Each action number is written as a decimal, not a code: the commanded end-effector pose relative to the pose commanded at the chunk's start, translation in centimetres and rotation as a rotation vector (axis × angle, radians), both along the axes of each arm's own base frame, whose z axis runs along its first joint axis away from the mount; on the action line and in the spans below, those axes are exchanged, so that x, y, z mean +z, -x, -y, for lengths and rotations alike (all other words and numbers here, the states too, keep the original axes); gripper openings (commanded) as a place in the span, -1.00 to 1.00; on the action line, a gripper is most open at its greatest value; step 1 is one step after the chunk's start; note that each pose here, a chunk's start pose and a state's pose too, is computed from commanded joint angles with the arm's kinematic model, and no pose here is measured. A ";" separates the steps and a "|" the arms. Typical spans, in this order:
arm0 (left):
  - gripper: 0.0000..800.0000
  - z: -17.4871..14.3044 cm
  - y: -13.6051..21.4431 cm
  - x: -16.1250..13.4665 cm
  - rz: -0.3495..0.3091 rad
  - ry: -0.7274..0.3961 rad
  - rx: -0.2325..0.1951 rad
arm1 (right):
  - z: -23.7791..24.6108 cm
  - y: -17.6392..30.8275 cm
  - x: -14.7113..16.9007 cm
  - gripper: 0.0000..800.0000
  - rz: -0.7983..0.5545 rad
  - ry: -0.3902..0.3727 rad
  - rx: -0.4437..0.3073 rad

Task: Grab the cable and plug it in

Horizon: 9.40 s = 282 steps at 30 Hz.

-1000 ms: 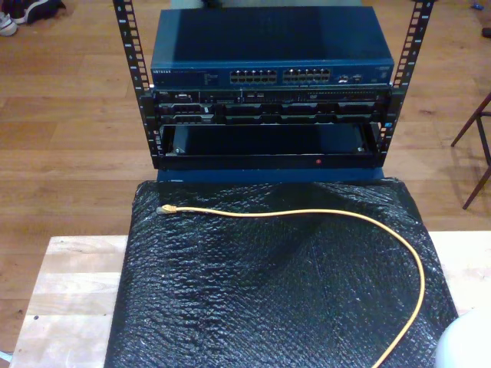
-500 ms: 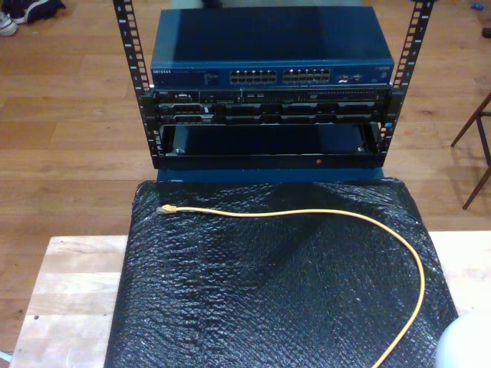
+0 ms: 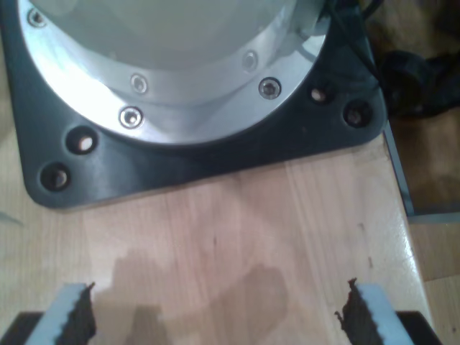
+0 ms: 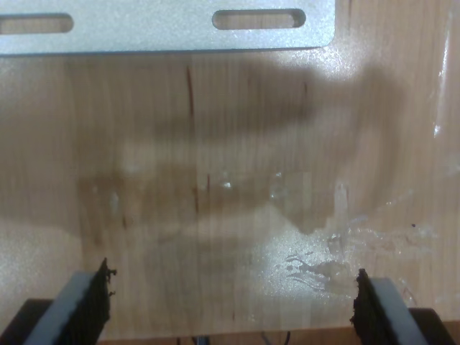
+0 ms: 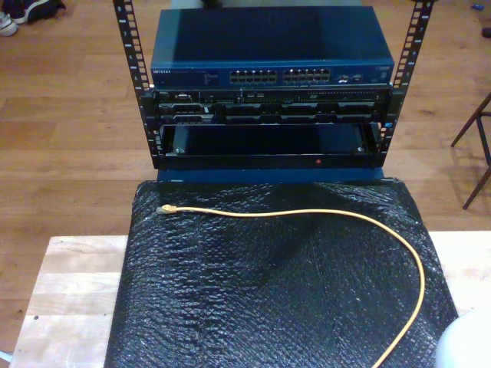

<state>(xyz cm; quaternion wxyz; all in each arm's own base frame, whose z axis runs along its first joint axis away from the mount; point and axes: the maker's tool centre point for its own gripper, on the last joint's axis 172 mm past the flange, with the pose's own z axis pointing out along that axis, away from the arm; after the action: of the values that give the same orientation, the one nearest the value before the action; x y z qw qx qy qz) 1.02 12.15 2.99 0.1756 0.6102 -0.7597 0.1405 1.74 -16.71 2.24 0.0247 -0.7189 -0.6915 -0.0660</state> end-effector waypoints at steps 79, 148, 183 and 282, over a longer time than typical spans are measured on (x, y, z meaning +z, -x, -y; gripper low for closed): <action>1.00 -0.8 0.2 3.6 -0.020 0.051 0.003 | 2.2 -1.0 9.8 0.99 0.016 -0.118 -0.016; 1.00 3.2 -15.3 16.4 -0.099 0.148 0.175 | -1.9 -22.7 29.8 0.99 0.056 -0.566 -0.292; 1.00 7.0 -20.3 16.1 -0.131 0.171 0.290 | -17.0 -36.4 32.3 0.99 0.019 -0.538 -0.182; 1.00 6.7 -21.4 14.8 -0.161 0.133 0.355 | -58.8 -51.1 9.5 0.94 -0.006 -0.003 0.040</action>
<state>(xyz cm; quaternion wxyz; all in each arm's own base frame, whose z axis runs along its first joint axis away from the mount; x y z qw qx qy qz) 22.42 5.47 17.78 0.2480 0.7308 -0.6128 0.1699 52.84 42.11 11.72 0.0290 -0.7052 -0.7055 -0.0643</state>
